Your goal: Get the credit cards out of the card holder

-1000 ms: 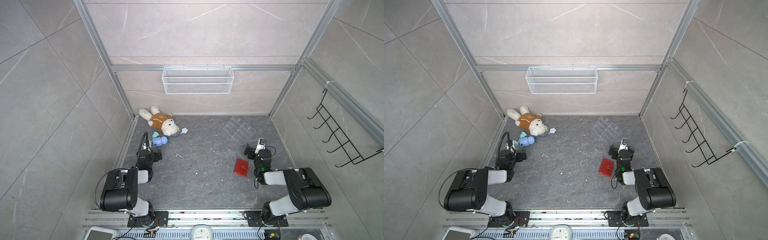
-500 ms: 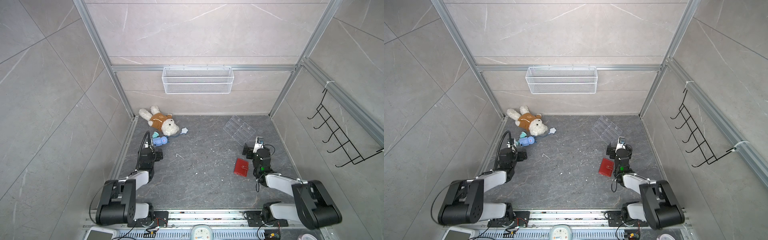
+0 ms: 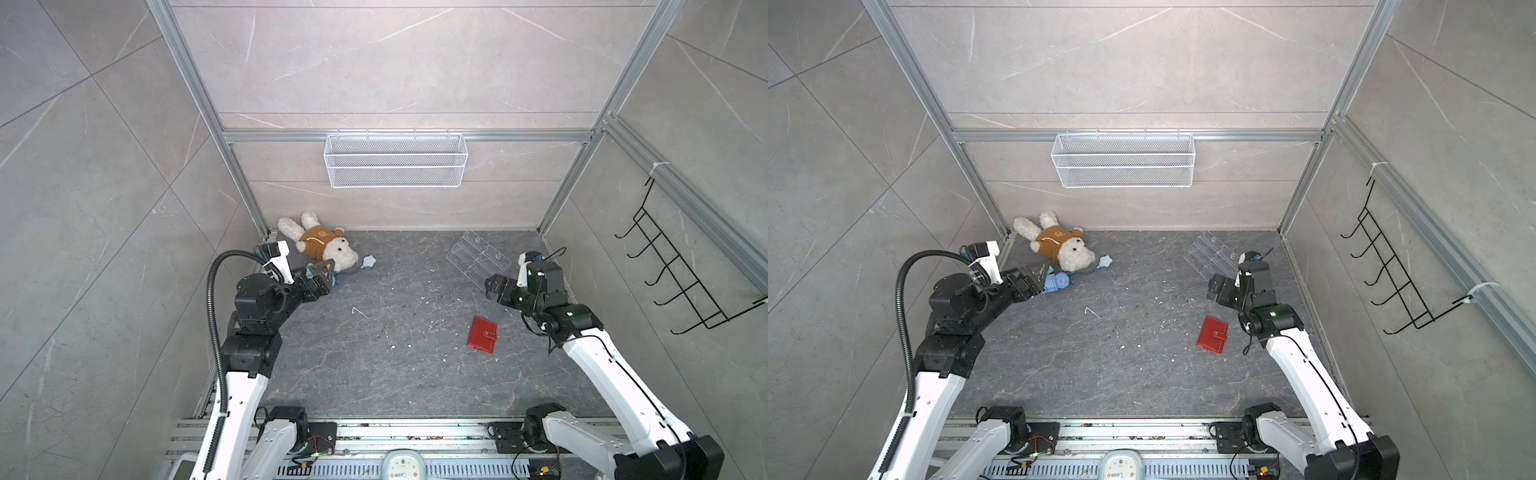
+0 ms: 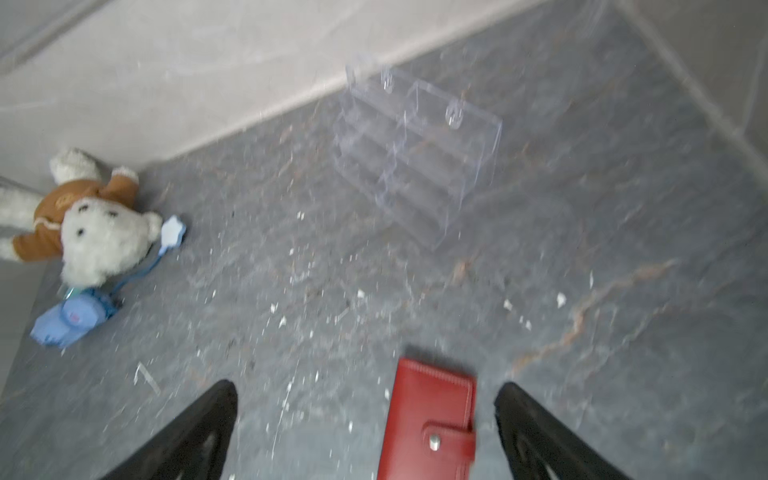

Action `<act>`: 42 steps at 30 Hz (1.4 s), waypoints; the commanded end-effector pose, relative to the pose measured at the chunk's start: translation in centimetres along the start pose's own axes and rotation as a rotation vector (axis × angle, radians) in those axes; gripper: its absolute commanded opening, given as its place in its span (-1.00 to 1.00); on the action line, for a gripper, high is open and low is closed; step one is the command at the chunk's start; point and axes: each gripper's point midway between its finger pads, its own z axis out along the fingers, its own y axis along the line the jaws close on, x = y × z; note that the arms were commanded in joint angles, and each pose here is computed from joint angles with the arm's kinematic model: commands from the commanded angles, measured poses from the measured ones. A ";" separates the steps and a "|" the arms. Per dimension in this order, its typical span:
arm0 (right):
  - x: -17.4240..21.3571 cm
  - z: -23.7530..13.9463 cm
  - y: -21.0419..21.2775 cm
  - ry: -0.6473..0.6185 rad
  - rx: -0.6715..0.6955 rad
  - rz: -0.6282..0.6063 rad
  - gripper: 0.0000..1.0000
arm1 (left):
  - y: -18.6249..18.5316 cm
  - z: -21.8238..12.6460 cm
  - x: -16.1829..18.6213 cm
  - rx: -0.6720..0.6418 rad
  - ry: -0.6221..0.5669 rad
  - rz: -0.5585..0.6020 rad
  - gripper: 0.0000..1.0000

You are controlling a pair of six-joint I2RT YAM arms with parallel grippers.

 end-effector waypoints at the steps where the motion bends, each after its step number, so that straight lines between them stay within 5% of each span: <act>1: 6.0 -1.4 -0.1 0.214 -0.050 0.123 0.93 | -0.6 -1.5 7.0 0.072 0.275 -0.164 0.94; 16: 14.4 0.4 -6.2 0.304 0.129 0.223 0.50 | 0.7 -3.1 13.2 0.115 0.358 -0.242 0.93; 21: 15.0 3.7 -5.9 0.330 0.104 0.212 0.28 | 0.6 -3.0 13.7 0.133 0.370 -0.274 0.92; 31: 16.8 5.7 -7.0 0.349 0.147 0.205 0.17 | -0.6 -1.2 14.5 0.198 0.385 -0.318 0.90; 42: 17.1 7.5 -7.3 0.348 0.167 0.196 0.02 | -3.6 3.0 17.9 0.201 0.461 -0.204 0.81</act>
